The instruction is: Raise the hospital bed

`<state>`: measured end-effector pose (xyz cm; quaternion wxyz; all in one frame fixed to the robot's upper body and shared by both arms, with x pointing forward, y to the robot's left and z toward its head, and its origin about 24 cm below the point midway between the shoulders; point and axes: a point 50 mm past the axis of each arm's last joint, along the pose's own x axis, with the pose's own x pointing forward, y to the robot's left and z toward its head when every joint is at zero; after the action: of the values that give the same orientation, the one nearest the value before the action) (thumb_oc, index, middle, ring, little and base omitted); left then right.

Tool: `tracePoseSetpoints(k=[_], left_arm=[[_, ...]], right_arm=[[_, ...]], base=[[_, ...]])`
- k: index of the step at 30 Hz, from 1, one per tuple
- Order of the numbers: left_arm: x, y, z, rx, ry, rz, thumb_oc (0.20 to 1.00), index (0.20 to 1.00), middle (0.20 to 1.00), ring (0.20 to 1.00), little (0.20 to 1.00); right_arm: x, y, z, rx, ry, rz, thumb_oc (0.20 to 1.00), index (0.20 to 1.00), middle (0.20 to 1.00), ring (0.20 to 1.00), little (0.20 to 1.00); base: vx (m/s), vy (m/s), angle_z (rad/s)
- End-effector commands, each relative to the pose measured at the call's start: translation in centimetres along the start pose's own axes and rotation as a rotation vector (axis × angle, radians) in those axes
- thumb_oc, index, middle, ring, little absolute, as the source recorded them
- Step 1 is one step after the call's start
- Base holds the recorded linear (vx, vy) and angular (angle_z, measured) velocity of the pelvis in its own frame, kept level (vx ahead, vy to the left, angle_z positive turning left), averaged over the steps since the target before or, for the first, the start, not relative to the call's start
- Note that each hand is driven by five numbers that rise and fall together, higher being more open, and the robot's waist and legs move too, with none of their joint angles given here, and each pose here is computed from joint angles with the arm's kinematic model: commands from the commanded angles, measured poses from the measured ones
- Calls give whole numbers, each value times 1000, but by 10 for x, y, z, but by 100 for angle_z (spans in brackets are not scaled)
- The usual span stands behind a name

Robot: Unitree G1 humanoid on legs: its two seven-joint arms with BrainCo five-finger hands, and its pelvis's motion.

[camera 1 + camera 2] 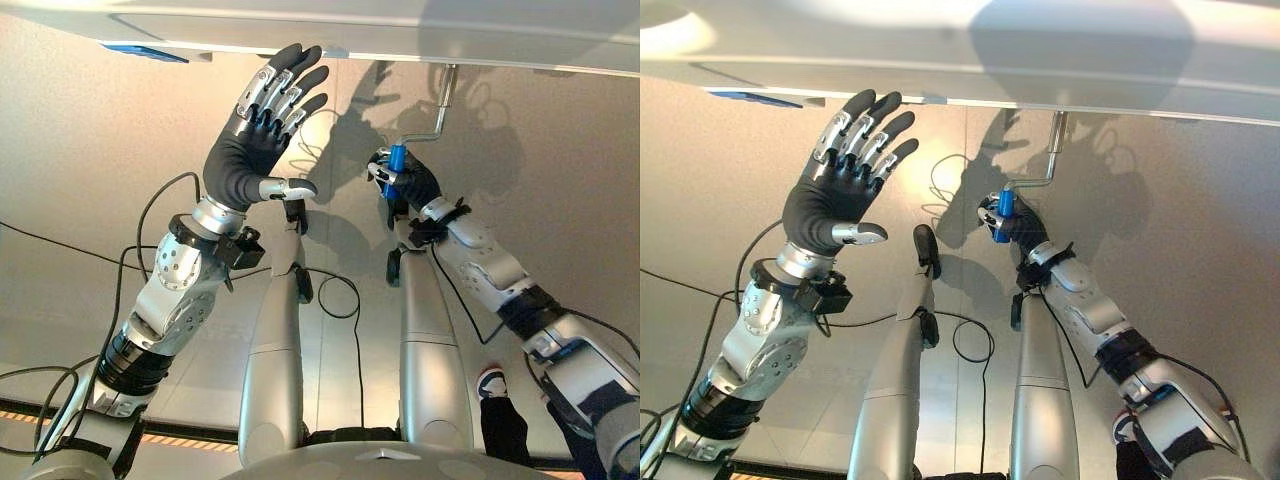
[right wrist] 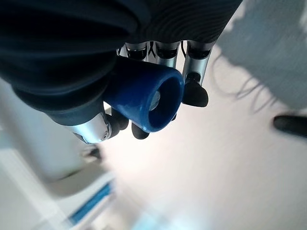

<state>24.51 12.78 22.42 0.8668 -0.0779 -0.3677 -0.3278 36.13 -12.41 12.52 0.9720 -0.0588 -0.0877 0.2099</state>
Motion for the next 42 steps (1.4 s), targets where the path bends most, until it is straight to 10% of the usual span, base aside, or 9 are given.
tracePoseSetpoints(k=[1, 20, 33, 35, 36, 42], left_arm=[[4, -18, 18, -39, -106, -96, 1000, 1000, 1000, 1000, 1000], [10, -28, 7, -76, -39, -182, 1000, 1000, 1000, 1000, 1000], [12, -27, 2, -68, -29, -153, 1000, 1000, 1000, 1000, 1000], [11, -26, -2, -76, -21, -141, 1000, 1000, 1000, 1000, 1000], [10, -25, -4, -77, -11, -129, 1000, 1000, 1000, 1000, 1000], [-14, -2, -55, -43, 198, 73, 1000, 1000, 1000, 1000, 1000]], right_arm=[[25, 25, 11, -152, -11, 49, 200, 200, 200, 200, 200], [-36, -117, -49, -274, 489, -503, 200, 200, 200, 200, 200], [-46, -120, -58, -275, 522, -560, 200, 200, 200, 200, 200], [-47, -116, -63, -260, 529, -553, 840, 840, 840, 840, 840], [-48, -115, -65, -257, 532, -552, 1000, 1000, 1000, 1000, 1000], [-62, -110, -81, -211, 565, -574, 1000, 1000, 1000, 1000, 1000]], base=[[0, 0, 0], [1, 0, 2], [0, 0, 0], [0, 0, 0], [0, 0, 0], [-29, -10, -1]])
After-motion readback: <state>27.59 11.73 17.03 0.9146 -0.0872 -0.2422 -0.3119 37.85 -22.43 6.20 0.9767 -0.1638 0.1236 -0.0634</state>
